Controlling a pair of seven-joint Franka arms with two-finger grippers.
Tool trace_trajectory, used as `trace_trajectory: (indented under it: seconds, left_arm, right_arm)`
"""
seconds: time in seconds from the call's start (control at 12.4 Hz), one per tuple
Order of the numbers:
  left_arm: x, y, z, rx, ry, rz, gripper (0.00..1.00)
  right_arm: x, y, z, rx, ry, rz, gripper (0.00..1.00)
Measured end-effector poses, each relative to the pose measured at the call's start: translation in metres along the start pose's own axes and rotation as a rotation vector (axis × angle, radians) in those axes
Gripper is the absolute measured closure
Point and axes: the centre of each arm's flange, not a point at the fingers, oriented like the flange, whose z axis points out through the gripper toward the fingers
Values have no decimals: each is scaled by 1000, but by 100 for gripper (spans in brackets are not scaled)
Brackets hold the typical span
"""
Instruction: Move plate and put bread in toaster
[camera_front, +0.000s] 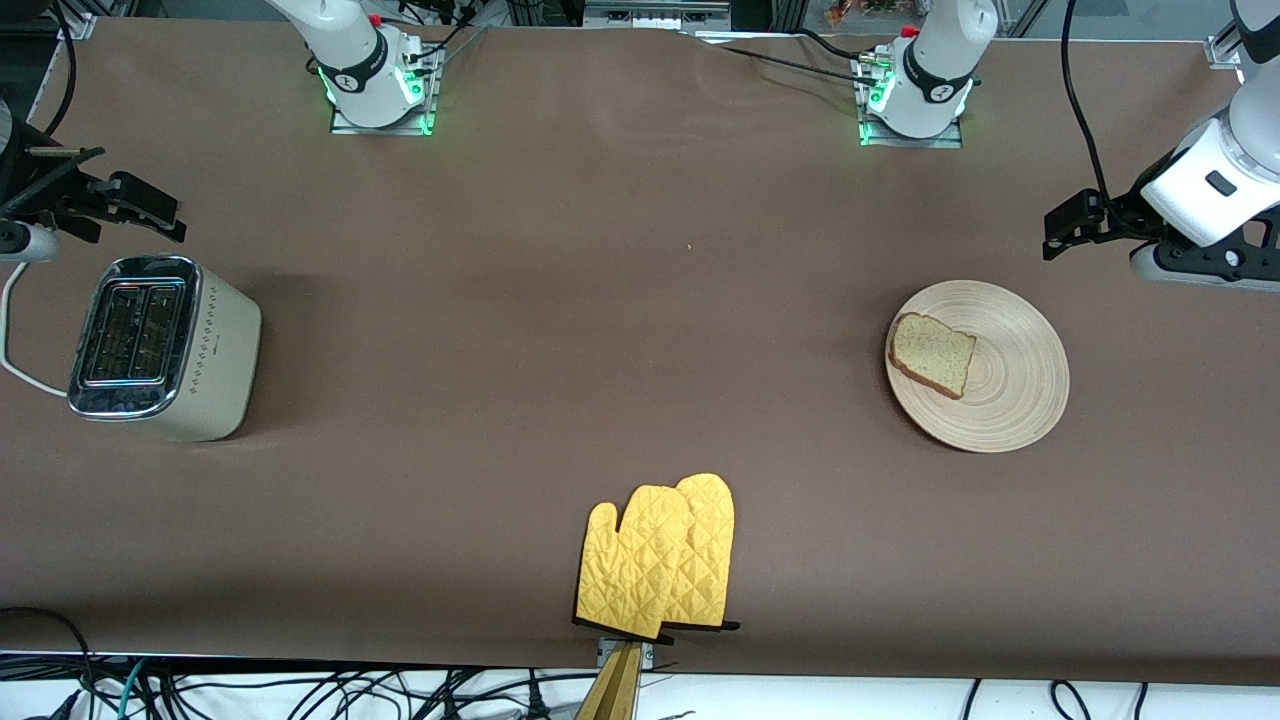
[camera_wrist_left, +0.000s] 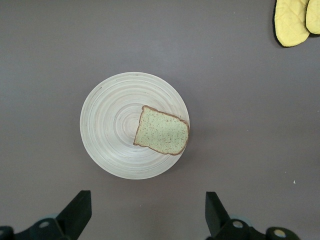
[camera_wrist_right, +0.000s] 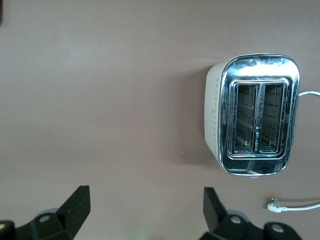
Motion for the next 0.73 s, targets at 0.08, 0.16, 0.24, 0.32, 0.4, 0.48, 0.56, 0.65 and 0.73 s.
trace_trajectory:
  seconds: [0.08, 0.16, 0.24, 0.32, 0.4, 0.48, 0.56, 0.65, 0.73]
  left_arm:
    - [0, 1, 0, 0, -1, -1, 0]
    - [0, 1, -1, 0, -1, -4, 0]
    - [0, 1, -2, 0, 1, -9, 0]
    - [0, 1, -3, 0, 3, -15, 0]
    - [0, 0, -6, 0, 8, -23, 0]
    - [0, 0, -10, 0, 11, -29, 0]
    - [-1, -1, -13, 0, 7, -35, 0]
    - [-1, -3, -16, 0, 9, -40, 0]
    - [-1, -6, -20, 0, 17, -45, 0]
  right_arm:
    - [0, 0, 0, 0, 0, 0, 0]
    - [0, 0, 0, 0, 0, 0, 0]
    - [0, 0, 0, 0, 0, 0, 0]
    - [0, 0, 0, 0, 0, 0, 0]
    - [0, 0, 0, 0, 0, 0, 0]
    - [0, 0, 0, 0, 0, 0, 0]
    - [0, 0, 0, 0, 0, 0, 0]
    - [0, 0, 0, 0, 0, 0, 0]
    - [0, 0, 0, 0, 0, 0, 0]
